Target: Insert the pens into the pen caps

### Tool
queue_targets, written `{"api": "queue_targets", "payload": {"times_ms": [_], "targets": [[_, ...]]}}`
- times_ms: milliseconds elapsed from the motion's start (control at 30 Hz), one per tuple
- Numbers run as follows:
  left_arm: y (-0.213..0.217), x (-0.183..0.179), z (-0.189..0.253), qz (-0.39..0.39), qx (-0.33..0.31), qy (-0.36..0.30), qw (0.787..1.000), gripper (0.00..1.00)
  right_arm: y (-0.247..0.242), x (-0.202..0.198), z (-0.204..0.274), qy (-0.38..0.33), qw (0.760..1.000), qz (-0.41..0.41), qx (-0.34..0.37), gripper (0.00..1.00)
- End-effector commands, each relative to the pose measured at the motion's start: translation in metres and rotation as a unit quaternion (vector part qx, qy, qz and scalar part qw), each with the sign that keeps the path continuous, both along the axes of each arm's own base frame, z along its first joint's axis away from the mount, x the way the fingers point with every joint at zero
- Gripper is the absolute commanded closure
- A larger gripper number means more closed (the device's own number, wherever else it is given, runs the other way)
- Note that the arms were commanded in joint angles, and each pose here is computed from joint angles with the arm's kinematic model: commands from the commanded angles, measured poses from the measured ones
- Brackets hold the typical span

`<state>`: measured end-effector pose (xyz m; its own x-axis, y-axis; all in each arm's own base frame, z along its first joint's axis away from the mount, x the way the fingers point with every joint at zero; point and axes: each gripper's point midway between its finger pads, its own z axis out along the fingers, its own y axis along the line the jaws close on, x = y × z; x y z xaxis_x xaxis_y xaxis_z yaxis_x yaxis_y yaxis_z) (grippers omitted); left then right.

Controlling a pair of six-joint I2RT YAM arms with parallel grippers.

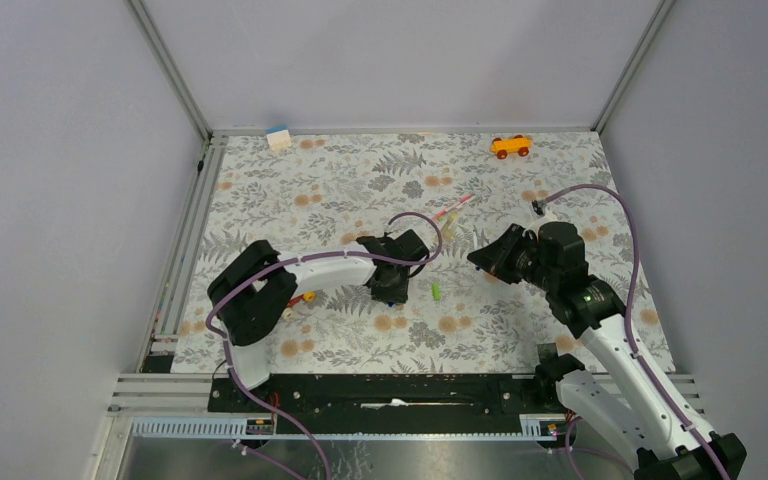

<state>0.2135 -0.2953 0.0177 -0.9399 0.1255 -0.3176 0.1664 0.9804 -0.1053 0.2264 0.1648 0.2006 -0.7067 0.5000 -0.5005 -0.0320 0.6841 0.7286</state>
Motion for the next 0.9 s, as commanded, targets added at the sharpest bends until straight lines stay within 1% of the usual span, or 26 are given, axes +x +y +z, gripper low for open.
{"api": "queue_targets", "payload": {"times_ms": [0,67,167,367,867], "targets": [[-0.003,0.000,0.017,0.000,-0.017,-0.011,1.000,0.59,-0.003,0.001,0.011,-0.020,1.000,-0.003,-0.007,1.00],[-0.004,0.000,0.019,-0.004,-0.016,-0.014,1.000,0.52,-0.003,0.000,0.009,-0.017,1.000,-0.001,-0.008,1.00],[-0.007,0.003,0.021,-0.015,-0.017,-0.019,1.000,0.51,-0.002,-0.001,0.008,-0.017,1.000,0.005,-0.009,1.00],[-0.013,0.009,0.022,-0.052,-0.010,-0.024,0.998,0.55,-0.001,-0.004,0.009,-0.024,1.000,0.013,-0.011,1.00],[-0.011,0.014,0.009,-0.079,0.019,-0.025,0.996,0.64,-0.002,-0.006,0.008,-0.032,0.999,0.019,-0.016,1.00]]}}
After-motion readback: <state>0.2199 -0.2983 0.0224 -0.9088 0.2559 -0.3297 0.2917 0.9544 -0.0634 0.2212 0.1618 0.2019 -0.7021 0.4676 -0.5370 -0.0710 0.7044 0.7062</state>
